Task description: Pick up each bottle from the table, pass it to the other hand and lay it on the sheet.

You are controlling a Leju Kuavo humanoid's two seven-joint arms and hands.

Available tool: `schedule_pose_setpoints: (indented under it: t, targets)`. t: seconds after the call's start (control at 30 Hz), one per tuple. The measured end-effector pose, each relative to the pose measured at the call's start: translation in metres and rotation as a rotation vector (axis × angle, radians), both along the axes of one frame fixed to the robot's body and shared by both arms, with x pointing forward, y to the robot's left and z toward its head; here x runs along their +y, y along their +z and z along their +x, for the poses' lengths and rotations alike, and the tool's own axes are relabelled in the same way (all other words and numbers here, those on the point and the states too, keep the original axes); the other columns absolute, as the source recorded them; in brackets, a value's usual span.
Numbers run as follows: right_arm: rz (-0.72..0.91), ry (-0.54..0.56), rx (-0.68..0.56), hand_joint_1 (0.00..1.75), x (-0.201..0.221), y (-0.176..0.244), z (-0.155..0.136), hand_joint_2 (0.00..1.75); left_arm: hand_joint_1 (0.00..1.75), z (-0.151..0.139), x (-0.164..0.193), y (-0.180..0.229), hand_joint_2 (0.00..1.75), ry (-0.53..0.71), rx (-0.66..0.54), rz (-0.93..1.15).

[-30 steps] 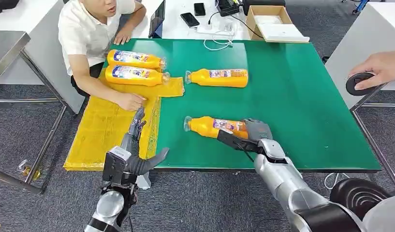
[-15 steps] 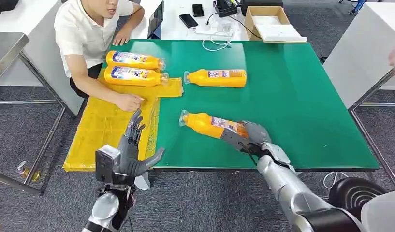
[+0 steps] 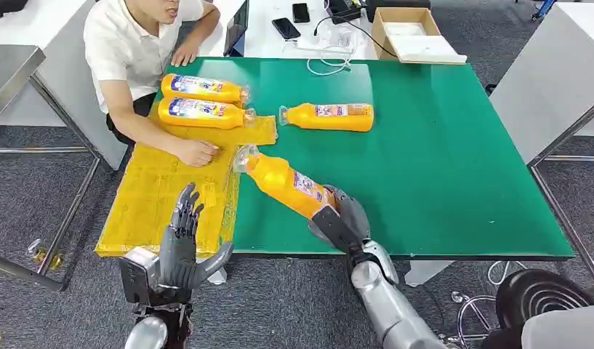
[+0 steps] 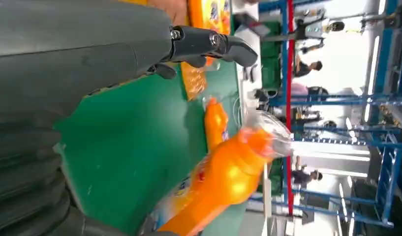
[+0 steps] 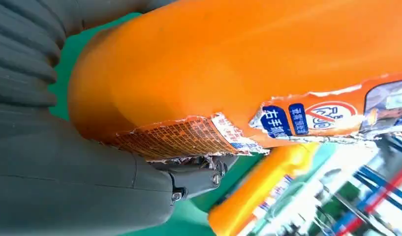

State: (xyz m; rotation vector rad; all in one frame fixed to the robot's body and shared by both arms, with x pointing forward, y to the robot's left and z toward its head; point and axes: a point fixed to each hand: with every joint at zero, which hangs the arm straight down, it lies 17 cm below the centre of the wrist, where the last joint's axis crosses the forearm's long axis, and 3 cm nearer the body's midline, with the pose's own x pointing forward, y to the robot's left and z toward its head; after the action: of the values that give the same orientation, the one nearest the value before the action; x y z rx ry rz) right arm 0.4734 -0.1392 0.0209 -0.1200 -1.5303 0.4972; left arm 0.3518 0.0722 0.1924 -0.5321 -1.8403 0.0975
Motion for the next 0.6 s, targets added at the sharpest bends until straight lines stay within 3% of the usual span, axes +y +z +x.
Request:
schedule_pose_setpoints:
  t: [0.13, 0.4, 0.6]
  targets:
    - [0.063, 0.027, -0.05, 1.75, 0.019, 0.017, -0.011, 1.75, 0.0, -0.003, -0.001, -0.003, 1.75, -0.024, 0.03, -0.04]
    - [0.166, 0.18, -0.134, 1.75, 0.091, 0.057, -0.045, 1.75, 0.0, -0.007, -0.003, -0.007, 1.75, -0.05, 0.062, -0.078]
    - [0.202, 0.251, -0.166, 1.75, 0.117, 0.072, -0.06, 1.75, 0.0, -0.007, -0.003, -0.005, 1.75, -0.049, 0.057, -0.081]
